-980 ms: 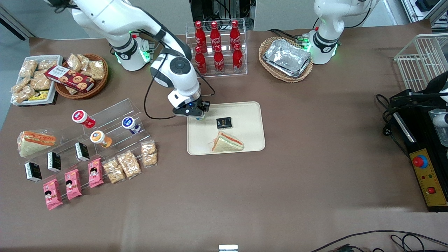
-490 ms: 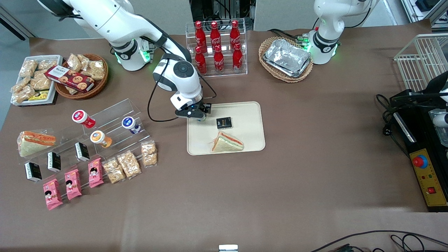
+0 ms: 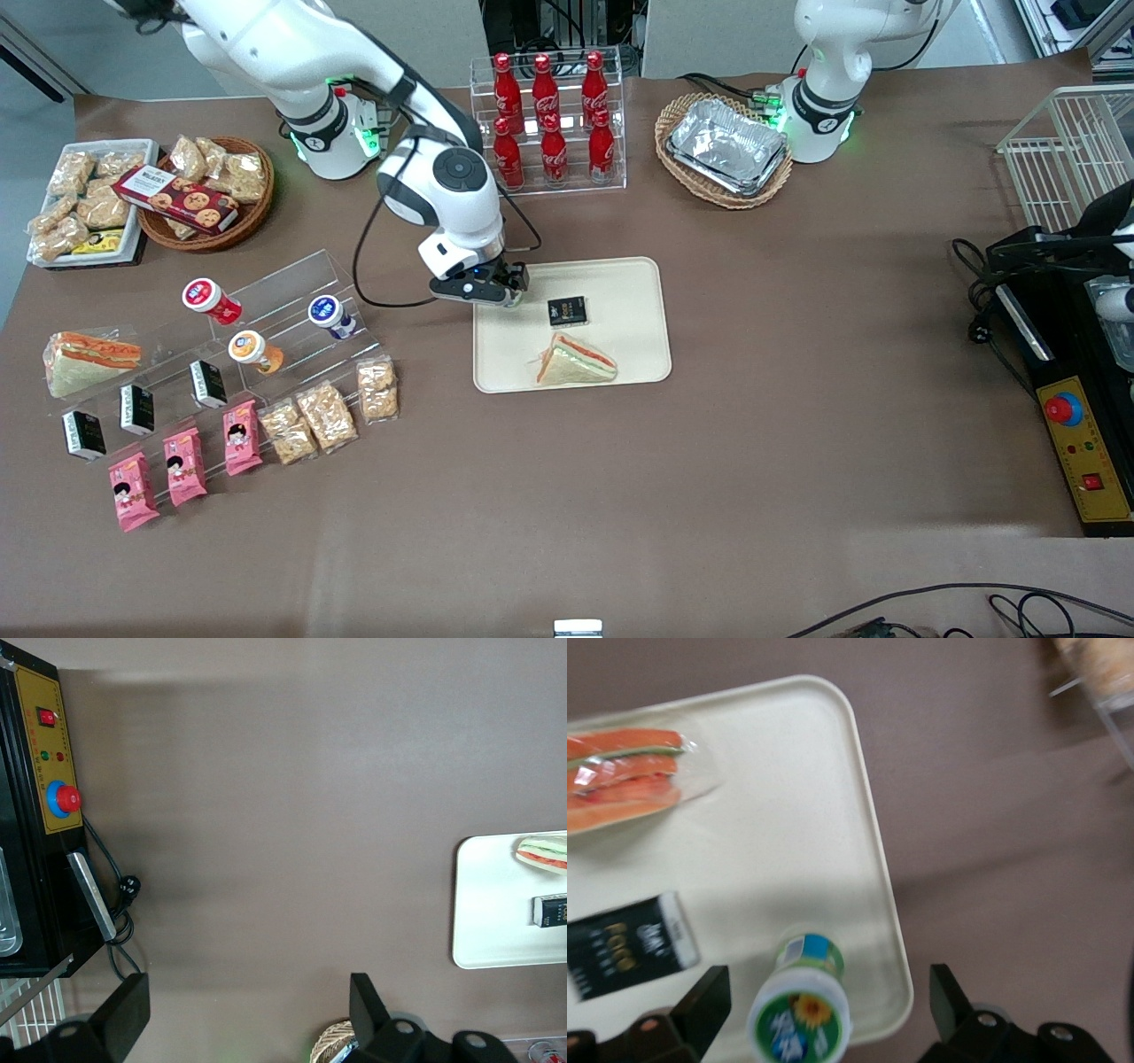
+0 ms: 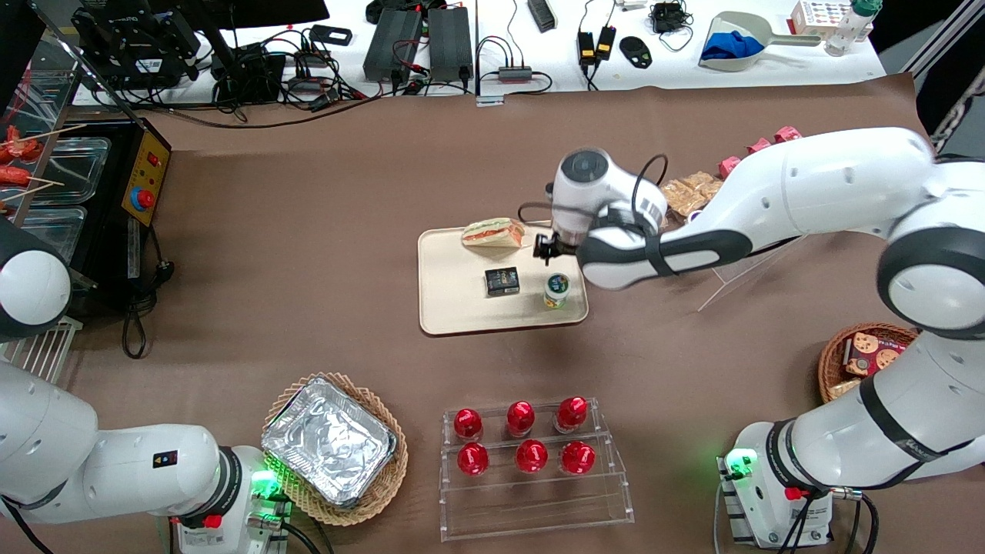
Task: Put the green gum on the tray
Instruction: 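Lower the green gum bottle onto the tray beside the black pack, then open the right gripper and withdraw it back toward the rack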
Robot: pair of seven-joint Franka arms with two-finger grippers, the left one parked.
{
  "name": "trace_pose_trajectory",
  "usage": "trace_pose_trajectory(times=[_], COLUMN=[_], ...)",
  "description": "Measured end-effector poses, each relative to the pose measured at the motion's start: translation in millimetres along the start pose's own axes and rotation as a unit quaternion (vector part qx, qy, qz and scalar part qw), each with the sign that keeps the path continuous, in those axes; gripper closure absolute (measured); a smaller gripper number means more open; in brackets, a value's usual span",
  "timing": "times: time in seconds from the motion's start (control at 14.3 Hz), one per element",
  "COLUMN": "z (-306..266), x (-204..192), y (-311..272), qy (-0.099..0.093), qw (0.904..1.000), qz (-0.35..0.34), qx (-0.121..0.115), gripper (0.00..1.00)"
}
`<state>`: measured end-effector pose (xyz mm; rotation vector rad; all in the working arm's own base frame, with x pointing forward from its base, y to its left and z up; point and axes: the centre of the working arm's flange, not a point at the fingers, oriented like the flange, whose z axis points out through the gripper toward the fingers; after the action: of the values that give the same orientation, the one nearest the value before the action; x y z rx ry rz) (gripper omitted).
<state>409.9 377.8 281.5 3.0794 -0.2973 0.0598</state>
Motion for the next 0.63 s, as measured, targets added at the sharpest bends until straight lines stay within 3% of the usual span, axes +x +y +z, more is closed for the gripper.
trace_pose_trajectory(times=[0.28,0.63], z=[-114.7,-241.5], x=[27.9,134.7], y=[25.5,177.4], qy=[-0.021,-0.035], qw=[0.9995,0.9974], qz=[-0.023,-0.06], qx=[-0.007,0.017], gripper=[0.0,0.0])
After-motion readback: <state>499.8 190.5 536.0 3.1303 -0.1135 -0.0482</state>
